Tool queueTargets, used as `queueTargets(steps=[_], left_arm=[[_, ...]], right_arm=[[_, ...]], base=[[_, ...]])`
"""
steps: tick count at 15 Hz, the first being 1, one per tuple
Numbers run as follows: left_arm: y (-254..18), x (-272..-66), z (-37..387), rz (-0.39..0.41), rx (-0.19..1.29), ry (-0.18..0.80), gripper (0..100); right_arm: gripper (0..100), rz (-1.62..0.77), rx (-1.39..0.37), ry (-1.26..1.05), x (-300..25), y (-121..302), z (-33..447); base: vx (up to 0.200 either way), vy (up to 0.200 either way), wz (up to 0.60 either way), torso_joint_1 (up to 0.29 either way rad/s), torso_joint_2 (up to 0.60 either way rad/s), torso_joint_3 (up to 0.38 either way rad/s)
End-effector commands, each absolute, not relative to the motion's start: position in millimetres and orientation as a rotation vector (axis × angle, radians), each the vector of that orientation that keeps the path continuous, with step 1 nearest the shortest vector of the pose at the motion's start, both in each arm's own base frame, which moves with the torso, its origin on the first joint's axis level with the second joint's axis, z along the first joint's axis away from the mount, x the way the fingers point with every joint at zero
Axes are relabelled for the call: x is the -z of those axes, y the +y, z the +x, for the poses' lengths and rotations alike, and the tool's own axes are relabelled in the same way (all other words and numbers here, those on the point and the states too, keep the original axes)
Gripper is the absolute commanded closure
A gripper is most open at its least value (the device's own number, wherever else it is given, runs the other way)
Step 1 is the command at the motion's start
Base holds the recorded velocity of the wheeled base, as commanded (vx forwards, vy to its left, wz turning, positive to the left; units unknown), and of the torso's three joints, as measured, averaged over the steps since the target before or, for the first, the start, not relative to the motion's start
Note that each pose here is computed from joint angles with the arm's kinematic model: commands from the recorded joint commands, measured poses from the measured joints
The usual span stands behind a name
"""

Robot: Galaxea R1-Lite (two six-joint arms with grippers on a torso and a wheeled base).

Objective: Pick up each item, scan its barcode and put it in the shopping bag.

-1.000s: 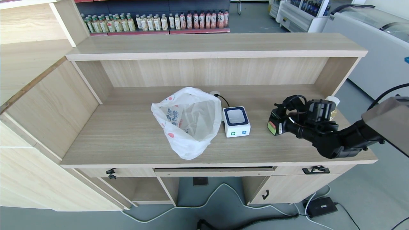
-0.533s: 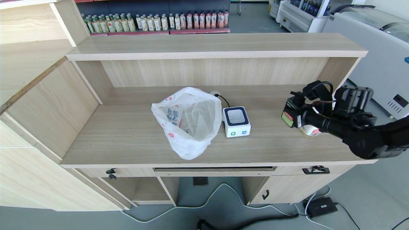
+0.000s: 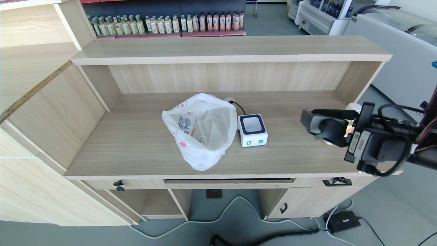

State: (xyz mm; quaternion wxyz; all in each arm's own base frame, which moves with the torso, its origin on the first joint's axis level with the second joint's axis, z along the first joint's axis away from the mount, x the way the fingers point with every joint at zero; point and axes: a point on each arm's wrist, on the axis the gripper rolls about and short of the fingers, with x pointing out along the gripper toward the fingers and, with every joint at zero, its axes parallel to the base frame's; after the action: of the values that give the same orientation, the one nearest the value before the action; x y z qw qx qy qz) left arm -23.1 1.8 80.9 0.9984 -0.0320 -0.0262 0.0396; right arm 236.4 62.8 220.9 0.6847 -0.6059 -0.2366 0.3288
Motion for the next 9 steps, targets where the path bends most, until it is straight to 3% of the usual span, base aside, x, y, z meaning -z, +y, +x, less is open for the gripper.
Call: queueTargets(steps=[1, 4, 9], left_arm=[[2, -81, -23, -0.065, -0.08, -0.053, 0], [2, -81, -23, -0.065, -0.08, -0.053, 0], [2, -81, -23, -0.066, -0.08, -0.053, 0]], right_arm=[[100, -1.458, -0.895, -0.66, -218, 63, 210], [100, -1.642, -0.961, -0.927, -223, 58, 198], [100, -1.878, -0.749, -1.39, -240, 88, 192]], base=[[0.0, 0.0, 0.0, 0.0, 0.0, 0.0], [0.0, 0.0, 0.0, 0.0, 0.0, 0.0], [0.0, 0.0, 0.0, 0.0, 0.0, 0.0]])
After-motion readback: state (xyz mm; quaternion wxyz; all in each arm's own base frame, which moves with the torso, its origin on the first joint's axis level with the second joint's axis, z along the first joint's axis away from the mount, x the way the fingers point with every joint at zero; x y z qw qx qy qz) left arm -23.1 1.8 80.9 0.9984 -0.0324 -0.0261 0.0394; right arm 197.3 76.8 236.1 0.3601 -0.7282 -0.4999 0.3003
